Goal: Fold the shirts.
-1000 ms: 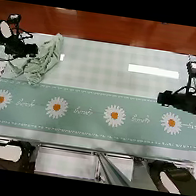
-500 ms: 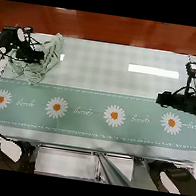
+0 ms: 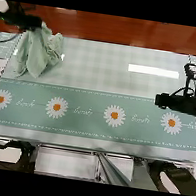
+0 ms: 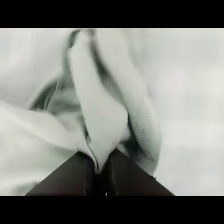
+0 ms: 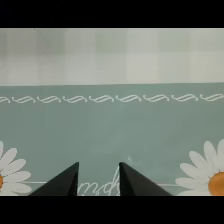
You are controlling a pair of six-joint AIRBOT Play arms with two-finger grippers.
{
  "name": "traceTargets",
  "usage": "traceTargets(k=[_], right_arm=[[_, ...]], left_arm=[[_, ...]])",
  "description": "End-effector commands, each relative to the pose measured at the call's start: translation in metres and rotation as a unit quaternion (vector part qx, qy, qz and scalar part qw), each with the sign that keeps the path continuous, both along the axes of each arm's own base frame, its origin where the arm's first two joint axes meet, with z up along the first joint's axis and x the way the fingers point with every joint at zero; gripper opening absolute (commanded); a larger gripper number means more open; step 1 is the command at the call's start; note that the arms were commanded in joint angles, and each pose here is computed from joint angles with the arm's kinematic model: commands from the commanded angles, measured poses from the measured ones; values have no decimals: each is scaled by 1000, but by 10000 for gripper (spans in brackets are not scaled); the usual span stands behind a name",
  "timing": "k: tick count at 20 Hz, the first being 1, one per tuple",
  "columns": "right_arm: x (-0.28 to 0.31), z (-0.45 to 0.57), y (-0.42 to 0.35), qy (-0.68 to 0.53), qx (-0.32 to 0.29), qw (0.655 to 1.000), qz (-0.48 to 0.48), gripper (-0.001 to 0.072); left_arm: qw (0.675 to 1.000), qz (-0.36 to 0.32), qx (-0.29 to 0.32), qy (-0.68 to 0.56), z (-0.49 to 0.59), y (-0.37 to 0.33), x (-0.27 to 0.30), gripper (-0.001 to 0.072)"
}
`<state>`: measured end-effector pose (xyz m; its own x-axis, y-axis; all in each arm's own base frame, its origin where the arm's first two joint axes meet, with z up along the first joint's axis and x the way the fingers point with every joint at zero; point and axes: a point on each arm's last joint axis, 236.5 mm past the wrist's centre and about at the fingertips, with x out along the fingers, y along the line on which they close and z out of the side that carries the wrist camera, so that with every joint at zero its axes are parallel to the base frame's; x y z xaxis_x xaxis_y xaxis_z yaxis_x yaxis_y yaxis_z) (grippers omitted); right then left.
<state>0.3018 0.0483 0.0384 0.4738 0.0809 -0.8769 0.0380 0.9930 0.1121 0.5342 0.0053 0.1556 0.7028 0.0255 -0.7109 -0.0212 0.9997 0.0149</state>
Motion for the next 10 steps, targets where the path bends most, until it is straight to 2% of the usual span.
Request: traceTargets(k=[1, 5, 8, 10], right_arm=[[-8, 8, 10, -1, 22, 1000, 10, 334], [-15, 38, 9, -50, 29, 998, 10, 334], [-22, 59, 12, -85, 41, 995, 16, 334], [-26, 70, 11, -104, 43, 993, 16, 334]], left_arm=[[979, -22, -32, -199, 162, -35, -42, 21], [947, -75, -22, -313, 266, -62, -116, 21], [913, -126, -51, -384, 334, -100, -167, 21], [901, -155, -98, -393, 353, -128, -190, 21]])
